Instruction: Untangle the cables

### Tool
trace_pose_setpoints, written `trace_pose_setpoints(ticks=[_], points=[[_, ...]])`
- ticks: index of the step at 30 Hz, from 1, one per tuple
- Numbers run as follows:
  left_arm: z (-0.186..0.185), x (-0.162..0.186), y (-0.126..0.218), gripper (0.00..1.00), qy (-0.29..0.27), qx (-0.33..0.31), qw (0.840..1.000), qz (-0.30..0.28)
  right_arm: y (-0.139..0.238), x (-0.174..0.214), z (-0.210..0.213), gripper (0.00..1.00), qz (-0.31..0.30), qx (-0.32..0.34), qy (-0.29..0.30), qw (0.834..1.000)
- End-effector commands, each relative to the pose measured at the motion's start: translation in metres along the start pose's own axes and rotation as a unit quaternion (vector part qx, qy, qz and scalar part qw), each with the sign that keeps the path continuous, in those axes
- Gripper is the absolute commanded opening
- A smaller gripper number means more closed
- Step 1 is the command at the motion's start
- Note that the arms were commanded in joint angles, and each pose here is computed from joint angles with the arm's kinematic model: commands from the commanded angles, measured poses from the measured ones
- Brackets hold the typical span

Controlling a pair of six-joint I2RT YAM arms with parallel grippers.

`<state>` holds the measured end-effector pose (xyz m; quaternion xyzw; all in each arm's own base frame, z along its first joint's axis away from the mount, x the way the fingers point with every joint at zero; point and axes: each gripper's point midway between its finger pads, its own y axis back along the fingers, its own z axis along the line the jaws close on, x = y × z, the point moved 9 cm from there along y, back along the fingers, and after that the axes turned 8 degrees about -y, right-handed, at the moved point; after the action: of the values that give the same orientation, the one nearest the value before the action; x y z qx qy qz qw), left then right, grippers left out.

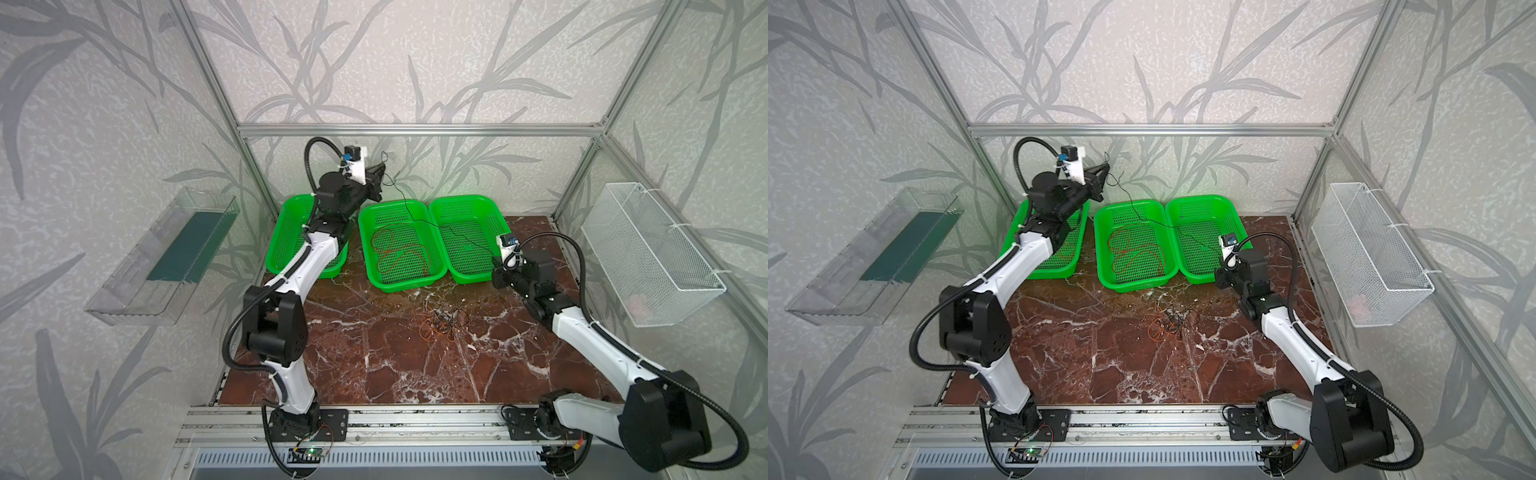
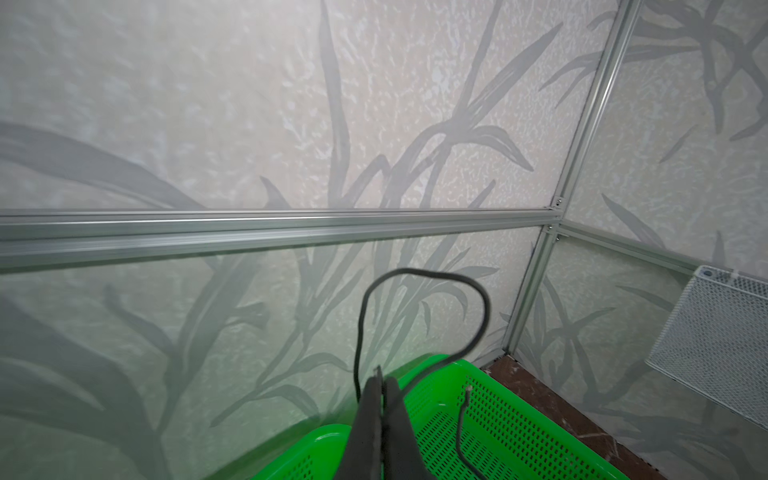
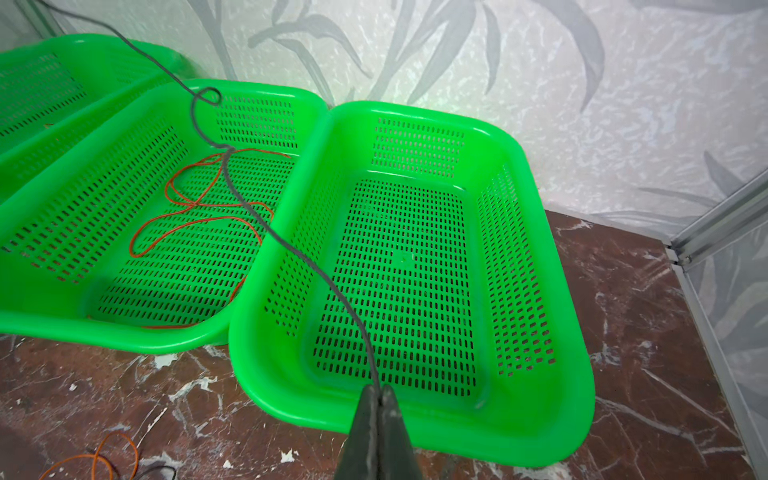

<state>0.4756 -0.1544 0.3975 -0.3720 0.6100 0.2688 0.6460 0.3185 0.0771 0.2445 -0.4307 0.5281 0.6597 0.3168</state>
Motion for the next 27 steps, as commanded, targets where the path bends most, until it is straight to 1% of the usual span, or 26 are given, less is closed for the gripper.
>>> trace_pose_setpoints(ticks=[1, 5, 8, 11, 16, 21, 22, 24, 27], points=[[-0.017, 0.009, -0.038, 0.00, 0.009, 0.032, 0.999, -0.010, -0.019, -0.001, -0.011, 0.00, 0.039, 0.039, 0.004, 0.998], [-0.035, 0.043, -0.085, 0.00, 0.022, 0.056, 0.998, 0.003, -0.043, 0.001, -0.020, 0.00, 0.058, 0.067, 0.005, 0.996], [-0.049, 0.070, -0.112, 0.00, 0.038, 0.069, 0.997, 0.011, -0.057, 0.006, -0.027, 0.00, 0.070, 0.097, 0.009, 0.993], [-0.065, 0.097, -0.133, 0.00, 0.045, 0.081, 0.995, 0.020, -0.066, 0.011, -0.031, 0.00, 0.081, 0.113, 0.016, 0.990], [-0.095, 0.138, -0.148, 0.00, 0.041, 0.087, 0.994, 0.048, -0.074, 0.012, -0.035, 0.00, 0.088, 0.137, 0.023, 0.986], [-0.112, 0.176, -0.156, 0.00, 0.043, 0.077, 0.993, 0.073, -0.081, 0.015, -0.038, 0.00, 0.100, 0.149, 0.026, 0.983], [-0.113, 0.182, -0.157, 0.00, 0.041, 0.072, 0.994, 0.078, -0.081, 0.015, -0.038, 0.02, 0.102, 0.153, 0.025, 0.983], [-0.116, 0.192, -0.157, 0.00, 0.034, 0.062, 0.993, 0.094, -0.081, 0.015, -0.039, 0.11, 0.100, 0.158, 0.023, 0.982], [-0.117, 0.202, -0.157, 0.00, 0.023, 0.047, 0.992, 0.113, -0.081, 0.015, -0.040, 0.37, 0.103, 0.160, 0.023, 0.982]])
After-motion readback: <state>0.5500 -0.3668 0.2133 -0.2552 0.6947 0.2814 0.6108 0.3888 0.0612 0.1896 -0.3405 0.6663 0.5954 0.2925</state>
